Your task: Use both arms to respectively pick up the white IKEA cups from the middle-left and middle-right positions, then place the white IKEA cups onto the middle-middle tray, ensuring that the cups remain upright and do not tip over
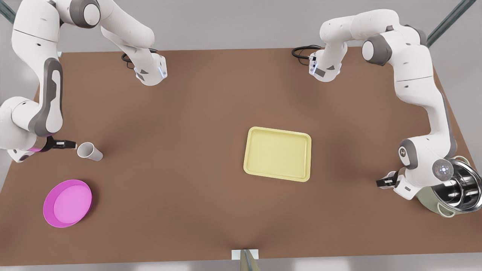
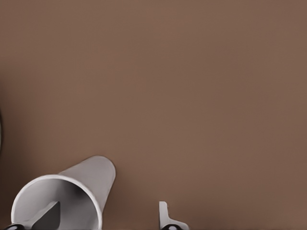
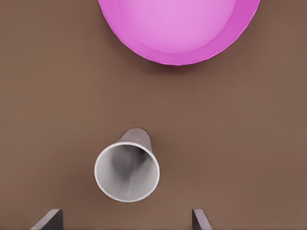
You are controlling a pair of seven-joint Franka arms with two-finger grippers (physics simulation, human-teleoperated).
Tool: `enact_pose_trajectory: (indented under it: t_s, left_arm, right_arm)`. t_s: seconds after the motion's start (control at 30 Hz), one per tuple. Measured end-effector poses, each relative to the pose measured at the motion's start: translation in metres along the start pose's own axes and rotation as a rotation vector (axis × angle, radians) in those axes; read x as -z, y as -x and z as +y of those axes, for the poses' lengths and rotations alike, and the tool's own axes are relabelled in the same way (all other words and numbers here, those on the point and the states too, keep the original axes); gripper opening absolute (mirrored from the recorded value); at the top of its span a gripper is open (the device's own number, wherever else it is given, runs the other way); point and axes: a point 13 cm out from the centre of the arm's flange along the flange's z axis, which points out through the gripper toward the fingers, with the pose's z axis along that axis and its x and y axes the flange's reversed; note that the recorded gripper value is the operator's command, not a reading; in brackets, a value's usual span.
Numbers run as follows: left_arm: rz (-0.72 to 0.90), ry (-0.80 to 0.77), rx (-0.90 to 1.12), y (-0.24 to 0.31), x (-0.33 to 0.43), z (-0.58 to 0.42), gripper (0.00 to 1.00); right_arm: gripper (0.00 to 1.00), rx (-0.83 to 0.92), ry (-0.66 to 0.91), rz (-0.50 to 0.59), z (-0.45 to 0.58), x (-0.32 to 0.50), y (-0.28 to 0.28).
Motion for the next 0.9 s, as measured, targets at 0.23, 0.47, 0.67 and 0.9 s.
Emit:
enact_pose_trajectory:
  t_s: [0.23, 0.47, 0.67, 0.9]
  left_arm:
    - [0.027, 0.003, 0.011, -0.005, -0.027, 0.016, 0.38]
    - [0.020, 0.006, 0.017, -0.003, -0.025, 0.016, 0.21]
    - [-0.022, 0.013, -0.120, -0.005, 0.060, -0.093, 0.21]
    - [0.074, -0.013, -0.476, -0.124, 0.055, -0.380, 0.22]
  right_arm:
    - [1.00, 0.049, -0.015, -0.057, -0.008, -0.053, 0.005]
    - [1.00, 0.056, -0.022, -0.085, -0.031, -0.082, 0.006]
    - [1.00, 0.073, -0.006, -0.073, -0.029, -0.106, 0.006]
    - [0.89, 0.088, 0.012, -0.058, -0.026, -0.128, 0.008]
